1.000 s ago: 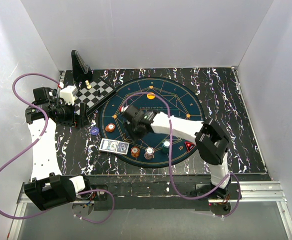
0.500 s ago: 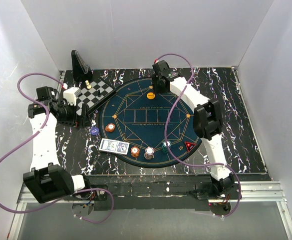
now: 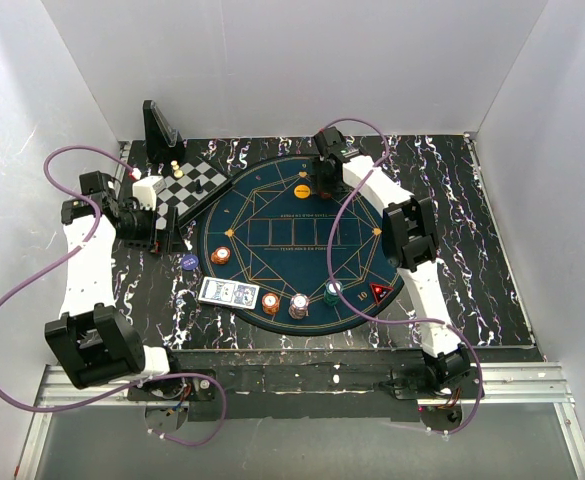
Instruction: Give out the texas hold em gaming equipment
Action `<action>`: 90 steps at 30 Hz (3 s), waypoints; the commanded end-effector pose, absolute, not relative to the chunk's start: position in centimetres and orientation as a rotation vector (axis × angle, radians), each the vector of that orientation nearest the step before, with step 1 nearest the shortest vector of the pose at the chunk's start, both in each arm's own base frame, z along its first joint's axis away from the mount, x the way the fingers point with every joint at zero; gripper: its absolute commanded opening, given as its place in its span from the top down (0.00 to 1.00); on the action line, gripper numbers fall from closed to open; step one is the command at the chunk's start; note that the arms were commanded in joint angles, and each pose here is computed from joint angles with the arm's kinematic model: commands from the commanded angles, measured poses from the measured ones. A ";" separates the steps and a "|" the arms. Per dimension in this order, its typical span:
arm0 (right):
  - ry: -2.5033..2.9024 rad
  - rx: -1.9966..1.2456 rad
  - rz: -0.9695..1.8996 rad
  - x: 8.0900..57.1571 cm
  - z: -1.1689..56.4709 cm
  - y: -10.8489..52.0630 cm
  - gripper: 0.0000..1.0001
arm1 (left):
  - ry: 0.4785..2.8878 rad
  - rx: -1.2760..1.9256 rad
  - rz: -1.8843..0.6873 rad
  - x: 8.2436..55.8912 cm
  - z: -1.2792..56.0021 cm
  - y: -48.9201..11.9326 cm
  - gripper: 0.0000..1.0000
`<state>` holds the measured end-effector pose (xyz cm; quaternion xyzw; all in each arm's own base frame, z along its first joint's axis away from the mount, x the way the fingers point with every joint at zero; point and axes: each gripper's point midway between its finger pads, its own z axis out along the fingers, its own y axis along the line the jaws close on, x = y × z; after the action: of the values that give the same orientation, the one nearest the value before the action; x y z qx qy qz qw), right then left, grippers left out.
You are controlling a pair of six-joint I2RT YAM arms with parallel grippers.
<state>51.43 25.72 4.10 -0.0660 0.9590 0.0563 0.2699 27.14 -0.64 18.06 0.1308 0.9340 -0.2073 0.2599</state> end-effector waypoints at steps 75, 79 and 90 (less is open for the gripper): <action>2.581 -1.189 0.288 16.3 2.6 40.0 0.39 | 2.388 0.414 -0.397 24.2 23.5 -0.8 0.02; 2.575 -1.175 0.264 16.4 2.7 40.0 0.49 | 2.387 0.419 -0.384 24.0 23.6 -0.7 0.02; 2.488 -1.100 0.185 18.6 4.8 39.7 0.88 | 2.382 0.423 -0.372 24.0 23.8 -0.6 0.02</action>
<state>17.14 39.33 2.82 -0.4030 0.8967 0.0786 0.1655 23.99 -0.89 22.25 0.1527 0.9229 -0.1600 0.3152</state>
